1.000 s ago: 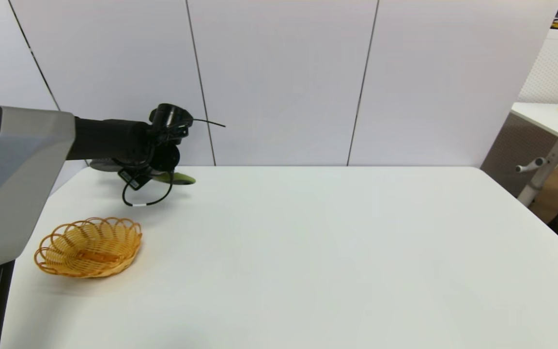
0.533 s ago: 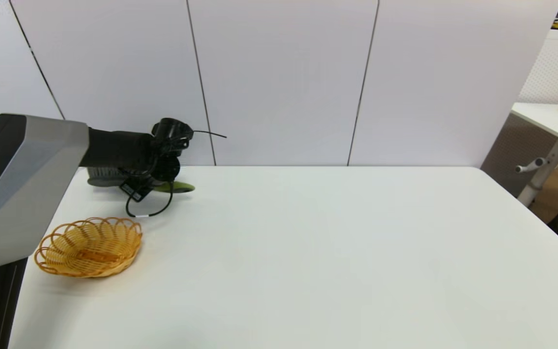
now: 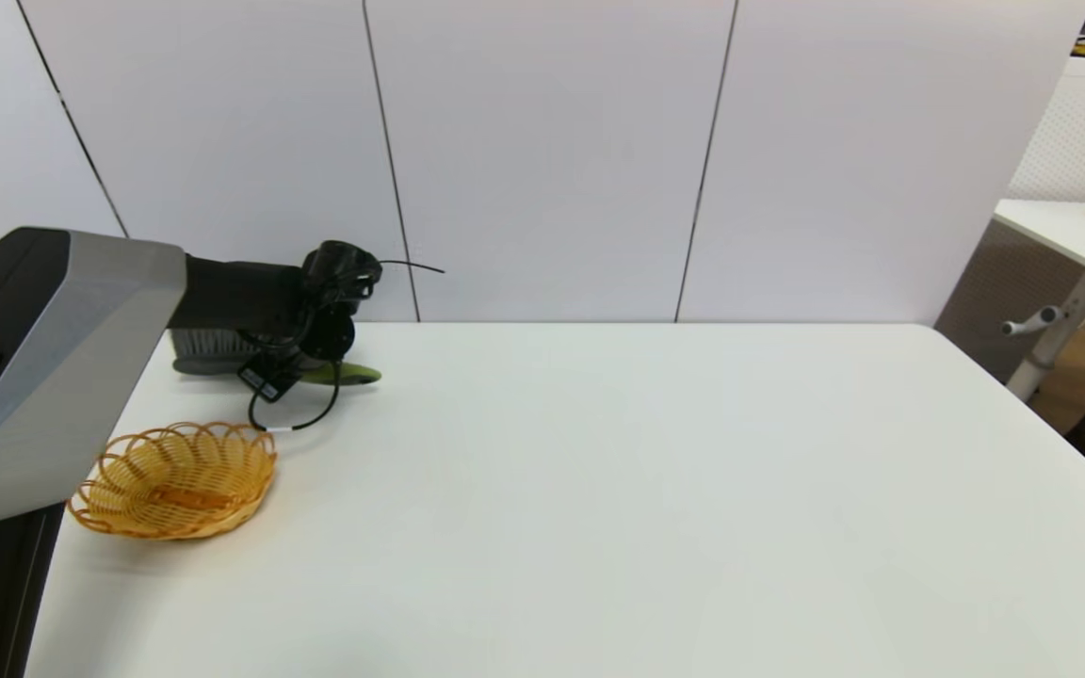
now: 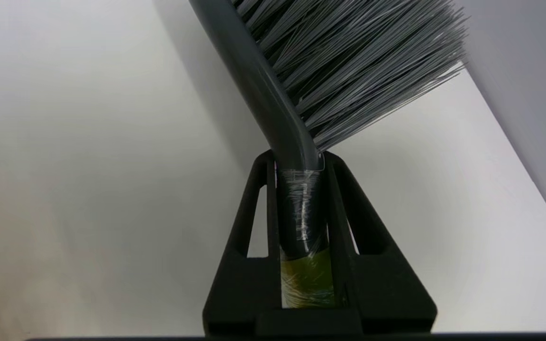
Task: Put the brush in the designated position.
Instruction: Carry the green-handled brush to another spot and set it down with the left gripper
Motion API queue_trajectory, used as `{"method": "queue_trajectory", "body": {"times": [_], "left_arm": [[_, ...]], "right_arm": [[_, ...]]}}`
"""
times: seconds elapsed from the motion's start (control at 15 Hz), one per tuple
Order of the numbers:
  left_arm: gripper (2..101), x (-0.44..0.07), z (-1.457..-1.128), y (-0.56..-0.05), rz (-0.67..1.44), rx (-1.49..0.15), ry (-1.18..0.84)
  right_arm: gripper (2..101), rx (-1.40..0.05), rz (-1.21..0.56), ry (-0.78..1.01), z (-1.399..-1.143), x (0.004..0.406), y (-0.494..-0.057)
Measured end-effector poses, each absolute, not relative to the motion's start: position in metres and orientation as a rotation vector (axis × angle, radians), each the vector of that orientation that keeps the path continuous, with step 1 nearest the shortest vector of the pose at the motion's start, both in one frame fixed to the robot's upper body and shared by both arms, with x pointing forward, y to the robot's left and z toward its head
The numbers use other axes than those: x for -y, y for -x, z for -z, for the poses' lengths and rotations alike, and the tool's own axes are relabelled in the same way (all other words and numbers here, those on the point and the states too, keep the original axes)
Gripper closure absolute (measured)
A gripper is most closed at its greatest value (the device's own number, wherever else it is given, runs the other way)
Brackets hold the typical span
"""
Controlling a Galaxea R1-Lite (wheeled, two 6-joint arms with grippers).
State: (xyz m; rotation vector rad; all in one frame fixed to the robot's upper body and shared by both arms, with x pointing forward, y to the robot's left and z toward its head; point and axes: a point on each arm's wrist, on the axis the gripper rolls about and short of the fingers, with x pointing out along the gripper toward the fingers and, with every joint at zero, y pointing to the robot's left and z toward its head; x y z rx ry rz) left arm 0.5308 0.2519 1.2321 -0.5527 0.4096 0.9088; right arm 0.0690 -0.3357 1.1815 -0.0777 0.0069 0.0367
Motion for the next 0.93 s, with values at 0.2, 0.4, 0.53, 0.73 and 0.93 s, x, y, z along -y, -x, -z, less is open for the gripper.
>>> {"method": "queue_trajectory", "body": {"times": [0.2, 0.4, 0.53, 0.73, 0.93], "left_arm": [[84.3, -0.252, -1.229, -0.532, -0.912, -0.412, 0.553], [84.4, -0.252, -1.227, -0.533, -0.916, -0.414, 0.552], [84.4, -0.252, -1.225, -0.533, -0.922, -0.413, 0.544], [84.4, -0.252, -1.223, -0.534, -0.928, -0.409, 0.538], [84.4, -0.251, -1.221, -0.535, -0.929, -0.412, 0.535]], "right_arm": [[5.0, -0.006, -0.037, 0.078, -1.182, 0.336, -0.069], [5.0, -0.006, -0.037, 0.078, -1.182, 0.336, -0.069], [5.0, -0.006, -0.036, 0.079, -1.182, 0.336, -0.069], [5.0, -0.006, -0.036, 0.079, -1.182, 0.336, -0.069], [5.0, -0.006, -0.037, 0.079, -1.182, 0.336, -0.069]]}}
